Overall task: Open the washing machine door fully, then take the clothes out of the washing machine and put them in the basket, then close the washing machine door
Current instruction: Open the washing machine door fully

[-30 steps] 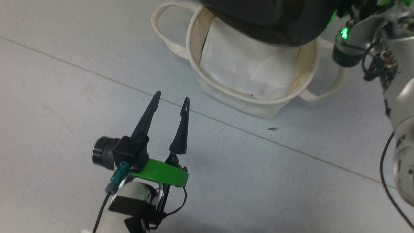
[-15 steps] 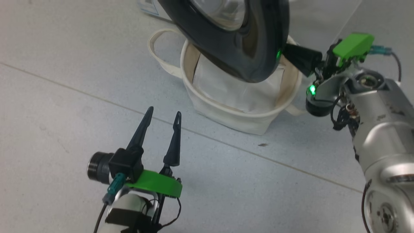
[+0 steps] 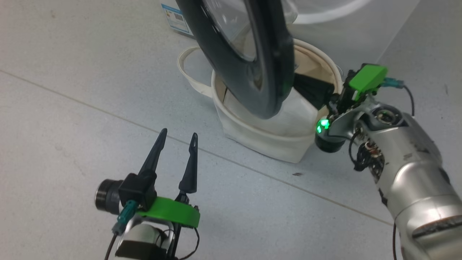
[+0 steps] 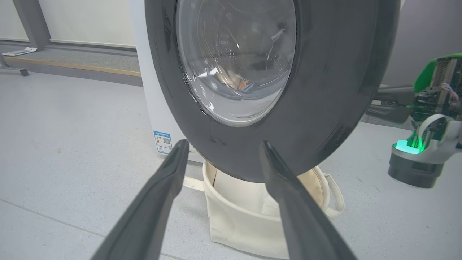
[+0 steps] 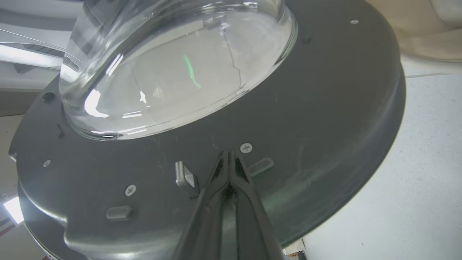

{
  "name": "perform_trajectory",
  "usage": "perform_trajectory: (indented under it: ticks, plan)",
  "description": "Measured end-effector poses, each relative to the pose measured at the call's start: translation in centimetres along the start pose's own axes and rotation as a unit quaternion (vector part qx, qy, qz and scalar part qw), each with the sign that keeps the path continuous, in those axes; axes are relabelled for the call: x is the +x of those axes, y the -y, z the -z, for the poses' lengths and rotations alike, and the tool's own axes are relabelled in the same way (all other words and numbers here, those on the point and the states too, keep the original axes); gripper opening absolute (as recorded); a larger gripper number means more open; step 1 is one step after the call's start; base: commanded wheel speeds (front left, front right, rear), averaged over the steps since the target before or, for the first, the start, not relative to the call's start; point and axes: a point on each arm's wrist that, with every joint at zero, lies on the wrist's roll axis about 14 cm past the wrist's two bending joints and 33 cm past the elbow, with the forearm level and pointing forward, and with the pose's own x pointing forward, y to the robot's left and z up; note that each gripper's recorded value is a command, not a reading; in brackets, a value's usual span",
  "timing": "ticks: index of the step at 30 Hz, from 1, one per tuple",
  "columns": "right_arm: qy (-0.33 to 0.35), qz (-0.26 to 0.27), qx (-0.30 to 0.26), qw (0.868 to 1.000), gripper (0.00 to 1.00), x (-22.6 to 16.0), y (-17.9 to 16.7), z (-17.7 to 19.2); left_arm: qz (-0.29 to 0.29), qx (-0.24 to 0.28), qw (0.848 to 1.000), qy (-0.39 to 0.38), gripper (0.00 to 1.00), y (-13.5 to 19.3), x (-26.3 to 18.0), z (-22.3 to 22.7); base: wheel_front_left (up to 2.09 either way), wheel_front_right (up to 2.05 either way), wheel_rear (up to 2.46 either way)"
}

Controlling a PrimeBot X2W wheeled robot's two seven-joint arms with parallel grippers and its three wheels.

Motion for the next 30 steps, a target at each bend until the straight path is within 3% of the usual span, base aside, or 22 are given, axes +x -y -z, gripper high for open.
perform_trajectory:
  ticks: [14,27,30]
  plan:
    - [-0.057,0.01,0.004,0.998,0.0,1.8,1.0,7.6,-0.017,-0.005,1.0,0.011,1.0,-0.9,-2.1,-1.2,0.0,0.0,0.0]
    - [-0.011,0.0,-0.002,1.0,0.0,1.2,-0.5,7.8,-0.025,-0.008,1.0,0.018,1.0,-1.2,-3.4,-1.8,0.0,0.0,0.0]
    - [0.023,-0.002,-0.026,0.999,0.0,0.5,-1.2,7.1,-0.026,-0.011,0.999,0.016,1.0,-1.2,-4.1,-1.6,0.0,0.0,0.0]
